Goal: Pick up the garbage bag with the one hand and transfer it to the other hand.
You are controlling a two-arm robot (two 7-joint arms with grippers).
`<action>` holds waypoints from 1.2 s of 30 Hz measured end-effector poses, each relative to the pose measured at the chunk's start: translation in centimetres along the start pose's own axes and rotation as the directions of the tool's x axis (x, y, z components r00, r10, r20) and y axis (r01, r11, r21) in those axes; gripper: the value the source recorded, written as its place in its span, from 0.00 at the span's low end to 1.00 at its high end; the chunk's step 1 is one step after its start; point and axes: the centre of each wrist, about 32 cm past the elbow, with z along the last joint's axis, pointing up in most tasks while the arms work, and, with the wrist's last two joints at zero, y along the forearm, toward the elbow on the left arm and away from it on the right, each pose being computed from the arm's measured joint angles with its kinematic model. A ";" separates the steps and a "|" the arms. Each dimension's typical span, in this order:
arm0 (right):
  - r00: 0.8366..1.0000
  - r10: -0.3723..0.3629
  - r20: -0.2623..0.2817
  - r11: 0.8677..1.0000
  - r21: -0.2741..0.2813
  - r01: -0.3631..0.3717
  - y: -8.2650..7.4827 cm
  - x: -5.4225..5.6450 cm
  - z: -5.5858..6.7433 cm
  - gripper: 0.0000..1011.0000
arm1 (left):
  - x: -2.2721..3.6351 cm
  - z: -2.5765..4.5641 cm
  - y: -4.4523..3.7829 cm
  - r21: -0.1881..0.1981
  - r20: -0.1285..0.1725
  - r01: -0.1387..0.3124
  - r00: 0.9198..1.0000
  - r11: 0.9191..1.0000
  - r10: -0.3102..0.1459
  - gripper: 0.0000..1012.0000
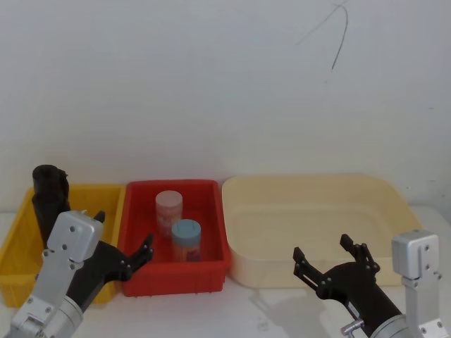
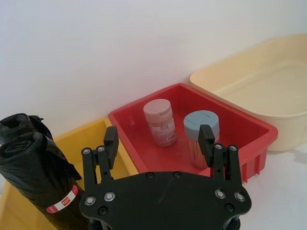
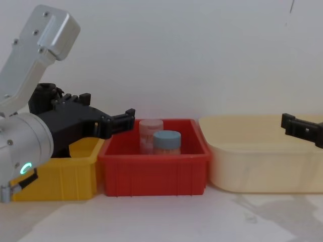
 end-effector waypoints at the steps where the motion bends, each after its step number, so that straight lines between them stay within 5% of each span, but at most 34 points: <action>1: 1.000 0.000 0.000 1.000 0.000 0.000 0.0 0.0 0.0 0.99 | 0.00 0.00 0.00 0.000 0.000 0.000 1.000 1.000 0.000 0.99; 36: 1.000 0.000 0.000 1.000 0.000 0.000 0.0 0.0 0.0 0.99 | 0.00 0.00 0.00 0.000 0.000 0.000 1.000 1.000 0.000 0.99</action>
